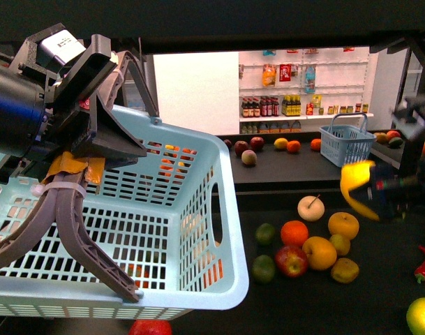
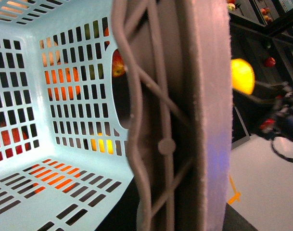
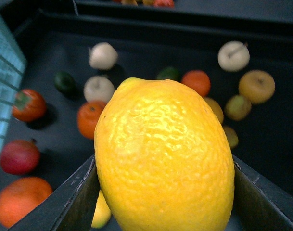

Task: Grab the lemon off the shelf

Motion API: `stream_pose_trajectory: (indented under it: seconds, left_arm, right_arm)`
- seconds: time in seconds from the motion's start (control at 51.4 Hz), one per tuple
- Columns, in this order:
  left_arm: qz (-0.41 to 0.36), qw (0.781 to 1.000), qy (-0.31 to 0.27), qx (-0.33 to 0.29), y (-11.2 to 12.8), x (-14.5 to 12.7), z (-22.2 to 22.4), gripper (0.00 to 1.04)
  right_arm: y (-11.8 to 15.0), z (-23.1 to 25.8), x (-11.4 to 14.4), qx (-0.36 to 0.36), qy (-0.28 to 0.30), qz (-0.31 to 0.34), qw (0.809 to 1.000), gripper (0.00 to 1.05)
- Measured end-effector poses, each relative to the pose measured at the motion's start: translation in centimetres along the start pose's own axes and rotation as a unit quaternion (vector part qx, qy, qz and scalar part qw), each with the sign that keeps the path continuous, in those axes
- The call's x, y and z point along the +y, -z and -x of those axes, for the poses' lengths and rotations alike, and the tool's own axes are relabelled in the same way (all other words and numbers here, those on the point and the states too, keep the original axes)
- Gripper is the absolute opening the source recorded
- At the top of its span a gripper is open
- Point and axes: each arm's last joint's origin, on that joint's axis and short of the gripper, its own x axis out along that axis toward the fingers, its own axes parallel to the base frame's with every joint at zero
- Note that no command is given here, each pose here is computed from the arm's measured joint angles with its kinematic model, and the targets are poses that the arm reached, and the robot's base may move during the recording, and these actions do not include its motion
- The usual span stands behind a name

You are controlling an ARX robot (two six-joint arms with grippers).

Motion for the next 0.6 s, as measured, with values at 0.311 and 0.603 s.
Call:
stream_pose_trajectory:
  seconds: [0.311, 0.603]
  left_arm:
    - [0.0, 1.0, 0.0, 0.0, 0.0, 0.0, 0.0, 0.14]
    - [0.0, 1.0, 0.0, 0.0, 0.0, 0.0, 0.0, 0.14]
  right_arm:
    - [-5.4, 3.8, 8.3, -0.039, -0.108, 0.002, 0.993, 0.71]
    - [-5.3, 2.0, 13.2, -0.011, -0.139, 0.015, 0.99, 0.71]
